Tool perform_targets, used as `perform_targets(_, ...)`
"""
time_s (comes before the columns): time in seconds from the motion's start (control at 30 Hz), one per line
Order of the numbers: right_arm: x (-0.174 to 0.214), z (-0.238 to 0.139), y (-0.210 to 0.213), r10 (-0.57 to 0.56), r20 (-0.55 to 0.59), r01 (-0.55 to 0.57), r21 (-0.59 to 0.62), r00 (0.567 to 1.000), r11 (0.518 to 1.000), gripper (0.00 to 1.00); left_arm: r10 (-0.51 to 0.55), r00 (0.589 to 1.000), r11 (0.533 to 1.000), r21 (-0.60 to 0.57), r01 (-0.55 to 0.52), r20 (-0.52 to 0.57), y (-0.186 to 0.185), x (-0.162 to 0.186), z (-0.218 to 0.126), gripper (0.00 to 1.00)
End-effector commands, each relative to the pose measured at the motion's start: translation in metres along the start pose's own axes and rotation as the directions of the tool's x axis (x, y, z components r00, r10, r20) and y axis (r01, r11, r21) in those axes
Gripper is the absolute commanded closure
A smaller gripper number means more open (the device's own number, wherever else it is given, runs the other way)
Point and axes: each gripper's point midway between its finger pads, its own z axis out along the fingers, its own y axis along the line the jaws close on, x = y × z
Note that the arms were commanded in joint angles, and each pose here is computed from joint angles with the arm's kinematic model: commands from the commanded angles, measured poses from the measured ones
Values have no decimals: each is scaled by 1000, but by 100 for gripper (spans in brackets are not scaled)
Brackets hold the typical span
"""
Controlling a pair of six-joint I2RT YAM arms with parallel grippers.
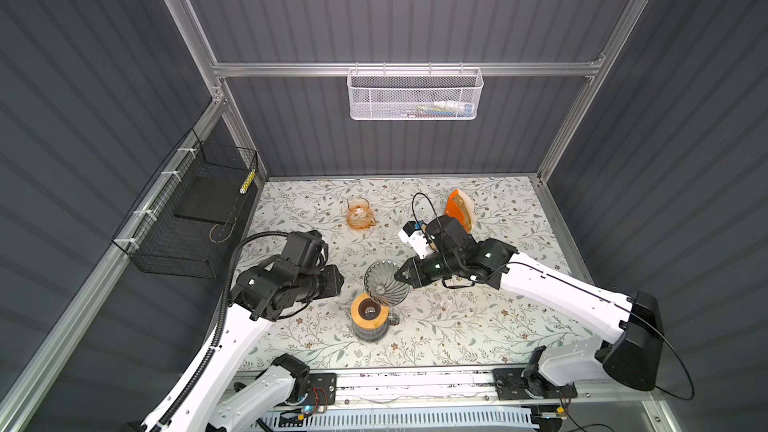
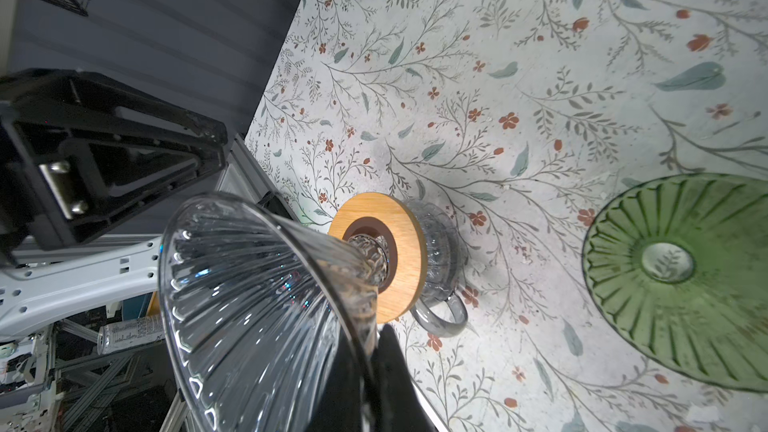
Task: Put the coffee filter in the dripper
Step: 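Lift the grey dripper with the right gripper and carry it toward the pitcher, then lower the grey dripper into the wooden ring on the pitcher with the right gripper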
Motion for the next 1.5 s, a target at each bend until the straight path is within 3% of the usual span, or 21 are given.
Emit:
perform_targets(0.0, -6, 5, 15, -8, 20, 8, -27, 1000, 1000, 100, -7, 1000, 1000, -29, 6, -18, 9, 8, -1, 60)
perform_targets(0.37, 5, 28, 22, -12, -31, 11, -40, 999, 999, 100, -3, 1000, 1000, 9, 3, 8, 4, 7, -7, 60)
perform_targets(0.93, 16, 49, 15, 13, -80, -13, -4, 997, 1000, 100, 70, 996, 988, 142, -62, -56, -17, 20, 1, 62)
perform_targets(1.47, 11, 53, 5, 38, -101, -30, 83, 994, 996, 100, 117, 985, 985, 145, -98, -125, -17, 31, 11, 69)
